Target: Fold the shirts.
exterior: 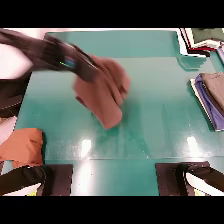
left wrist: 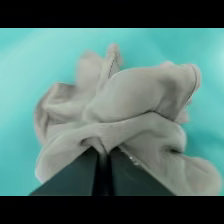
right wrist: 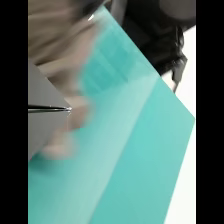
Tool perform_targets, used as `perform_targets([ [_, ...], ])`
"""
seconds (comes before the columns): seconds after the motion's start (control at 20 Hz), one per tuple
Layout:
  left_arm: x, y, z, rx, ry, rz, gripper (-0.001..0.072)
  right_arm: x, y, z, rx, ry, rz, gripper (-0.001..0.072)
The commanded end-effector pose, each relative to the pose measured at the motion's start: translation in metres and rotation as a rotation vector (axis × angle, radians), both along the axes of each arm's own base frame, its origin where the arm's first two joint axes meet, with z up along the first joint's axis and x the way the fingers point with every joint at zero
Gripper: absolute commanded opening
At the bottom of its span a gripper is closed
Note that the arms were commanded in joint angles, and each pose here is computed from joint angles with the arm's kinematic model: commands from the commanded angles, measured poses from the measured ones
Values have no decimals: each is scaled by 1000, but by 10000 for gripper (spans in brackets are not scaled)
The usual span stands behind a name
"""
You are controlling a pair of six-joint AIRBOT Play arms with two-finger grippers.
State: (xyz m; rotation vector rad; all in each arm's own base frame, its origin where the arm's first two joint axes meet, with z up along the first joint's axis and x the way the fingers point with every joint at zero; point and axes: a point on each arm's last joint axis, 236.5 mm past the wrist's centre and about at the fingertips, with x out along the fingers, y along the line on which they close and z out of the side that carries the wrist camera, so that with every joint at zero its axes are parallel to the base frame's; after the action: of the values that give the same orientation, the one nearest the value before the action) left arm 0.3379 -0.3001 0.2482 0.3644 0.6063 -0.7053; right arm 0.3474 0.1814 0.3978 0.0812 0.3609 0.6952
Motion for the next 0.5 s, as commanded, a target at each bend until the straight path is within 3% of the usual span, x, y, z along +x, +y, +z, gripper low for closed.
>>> perform_targets([
  [0.0, -22, -91, -89, 112, 113, -187, 332, 0, -7, 7, -16, -18, -30, 21],
  [0.05, -20, -104, -108, 114, 154, -192, 487, -1, -7, 5, -20, -12, -27, 21],
  [0.2, 17, -82, -120, 112, 188, -92, 487, -1, -7, 3, -26, -4, -24, 21],
  [0.45, 106, 66, -146, -7, 422, 318, 486, -1, -7, 2, -26, -1, -24, 21],
])
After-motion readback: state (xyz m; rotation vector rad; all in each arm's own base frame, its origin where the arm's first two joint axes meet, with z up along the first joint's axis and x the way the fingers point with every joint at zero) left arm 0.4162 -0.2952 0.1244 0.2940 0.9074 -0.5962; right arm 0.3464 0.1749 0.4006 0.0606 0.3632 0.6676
